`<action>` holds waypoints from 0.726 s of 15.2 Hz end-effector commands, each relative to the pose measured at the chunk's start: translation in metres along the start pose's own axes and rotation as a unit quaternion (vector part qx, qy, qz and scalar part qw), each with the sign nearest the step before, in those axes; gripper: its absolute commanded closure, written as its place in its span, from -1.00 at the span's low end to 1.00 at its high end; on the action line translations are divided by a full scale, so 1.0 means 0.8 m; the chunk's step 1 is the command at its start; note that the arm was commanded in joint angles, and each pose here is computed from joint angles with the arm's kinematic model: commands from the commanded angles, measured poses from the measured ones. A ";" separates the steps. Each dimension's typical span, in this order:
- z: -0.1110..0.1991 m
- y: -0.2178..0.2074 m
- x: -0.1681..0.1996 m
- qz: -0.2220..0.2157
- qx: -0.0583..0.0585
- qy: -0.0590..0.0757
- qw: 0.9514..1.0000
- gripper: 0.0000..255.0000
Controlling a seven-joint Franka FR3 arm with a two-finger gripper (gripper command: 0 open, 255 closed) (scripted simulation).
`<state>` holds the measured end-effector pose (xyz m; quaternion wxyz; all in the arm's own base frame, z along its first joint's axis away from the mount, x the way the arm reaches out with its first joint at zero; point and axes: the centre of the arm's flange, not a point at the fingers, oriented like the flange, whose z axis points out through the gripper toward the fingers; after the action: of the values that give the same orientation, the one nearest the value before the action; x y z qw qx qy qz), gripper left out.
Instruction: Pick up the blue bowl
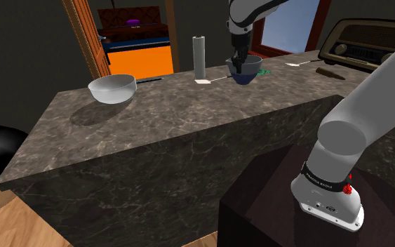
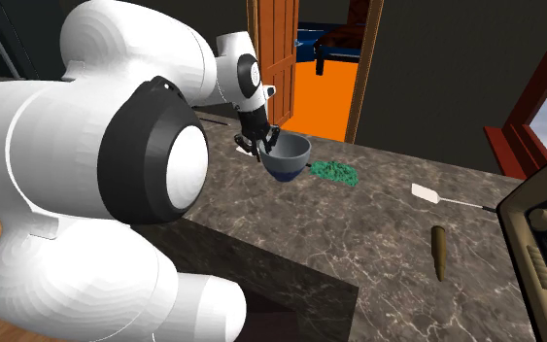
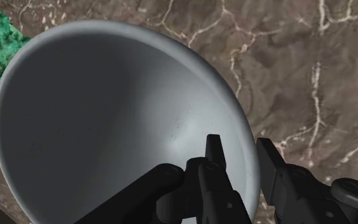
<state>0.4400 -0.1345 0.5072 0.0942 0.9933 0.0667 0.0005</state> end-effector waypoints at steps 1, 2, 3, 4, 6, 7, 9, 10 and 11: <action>0.001 0.000 0.000 0.000 0.000 -0.001 1.000 1.00; 0.001 0.000 0.000 0.000 0.000 -0.001 1.000 1.00; 0.000 0.001 -0.002 0.000 0.000 -0.001 1.000 1.00; -0.006 0.003 -0.002 0.000 0.000 -0.001 1.000 1.00; -0.019 0.005 -0.002 0.000 0.000 -0.001 1.000 1.00; -0.026 0.006 -0.002 0.000 0.000 -0.001 1.000 1.00; -0.039 0.009 -0.002 0.000 0.000 -0.001 1.000 1.00; -0.045 0.010 -0.002 0.000 0.000 -0.001 1.000 1.00; -0.052 0.011 -0.002 0.000 0.000 -0.001 1.000 1.00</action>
<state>0.4391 -0.1367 0.5438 0.0937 0.9933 0.0670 -0.0007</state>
